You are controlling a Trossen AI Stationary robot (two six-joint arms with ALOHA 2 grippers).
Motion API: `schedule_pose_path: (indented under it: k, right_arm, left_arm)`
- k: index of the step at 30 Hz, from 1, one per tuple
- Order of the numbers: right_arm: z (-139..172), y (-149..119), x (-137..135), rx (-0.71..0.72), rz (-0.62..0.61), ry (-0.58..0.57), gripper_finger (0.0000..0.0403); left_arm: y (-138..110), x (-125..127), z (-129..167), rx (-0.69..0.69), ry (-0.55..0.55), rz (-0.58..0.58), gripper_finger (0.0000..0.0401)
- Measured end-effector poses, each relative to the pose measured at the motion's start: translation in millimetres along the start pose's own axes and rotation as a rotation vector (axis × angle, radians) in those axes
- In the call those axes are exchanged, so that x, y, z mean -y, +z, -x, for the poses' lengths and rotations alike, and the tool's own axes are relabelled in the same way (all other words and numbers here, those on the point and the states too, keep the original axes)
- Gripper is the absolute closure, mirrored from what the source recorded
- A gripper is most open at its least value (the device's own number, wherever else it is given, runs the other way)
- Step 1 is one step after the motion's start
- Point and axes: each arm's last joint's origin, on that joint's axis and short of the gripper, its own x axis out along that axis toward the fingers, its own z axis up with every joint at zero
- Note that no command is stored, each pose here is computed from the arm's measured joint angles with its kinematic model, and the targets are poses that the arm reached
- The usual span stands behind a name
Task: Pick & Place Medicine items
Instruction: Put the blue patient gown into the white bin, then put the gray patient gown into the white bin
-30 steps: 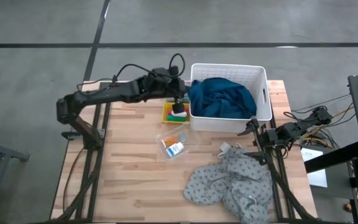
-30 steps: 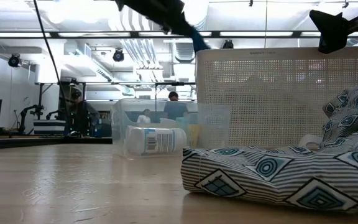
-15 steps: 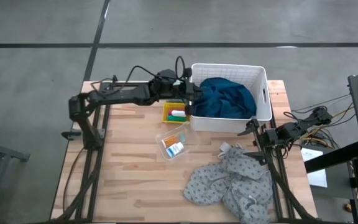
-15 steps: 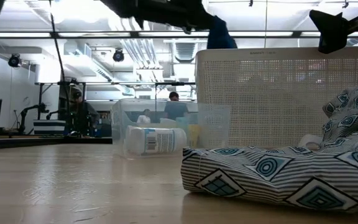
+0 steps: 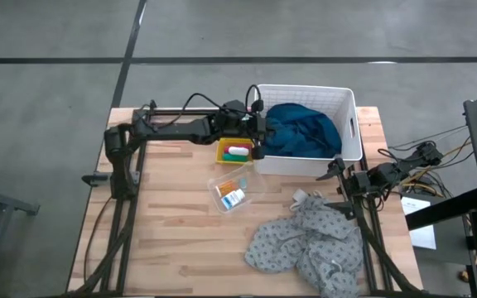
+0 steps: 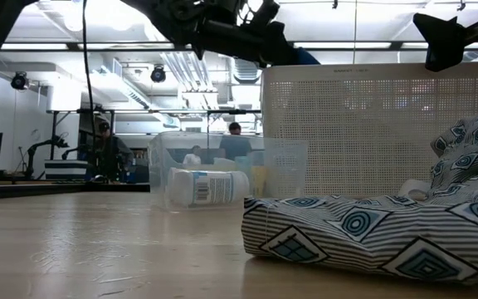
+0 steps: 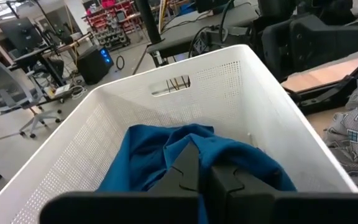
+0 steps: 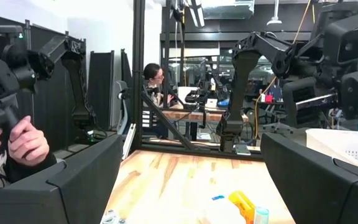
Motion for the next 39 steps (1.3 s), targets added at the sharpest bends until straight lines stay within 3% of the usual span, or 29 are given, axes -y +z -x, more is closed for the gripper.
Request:
schedule_pose_path:
  k: [3, 6, 9, 15, 20, 27, 39]
  right_arm:
    - [0, 0, 0, 0.0, 0.0, 0.0, 0.0023]
    - [0, 0, 0, 0.0, 0.0, 0.0, 0.0023]
    - [0, 0, 0, 0.0, 0.0, 0.0, 0.0023]
    - [0, 0, 0, 0.0, 0.0, 0.0, 0.0023]
    - [0, 0, 0, 0.0, 0.0, 0.0, 0.0023]
    - [0, 0, 0, 0.0, 0.0, 0.0, 0.0023]
    - [0, 0, 0, 0.0, 0.0, 0.0, 0.0023]
  left_arm:
    - [-1, 0, 0, -0.006, -0.002, -0.002, 0.0386]
    - [-2, 2, -1, -0.002, -0.037, -0.044, 0.0347]
    - [-2, 5, 0, 0.005, -0.094, -0.068, 0.0288]
    - [-2, 5, -1, 0.007, -0.099, -0.072, 0.0152]
    - [-2, 5, 0, 0.007, -0.098, -0.069, 0.0082]
    - [-2, 5, 0, 0.007, -0.098, -0.063, 0.006]
    - [23, 1, 20, 0.033, -0.088, 0.053, 0.0077]
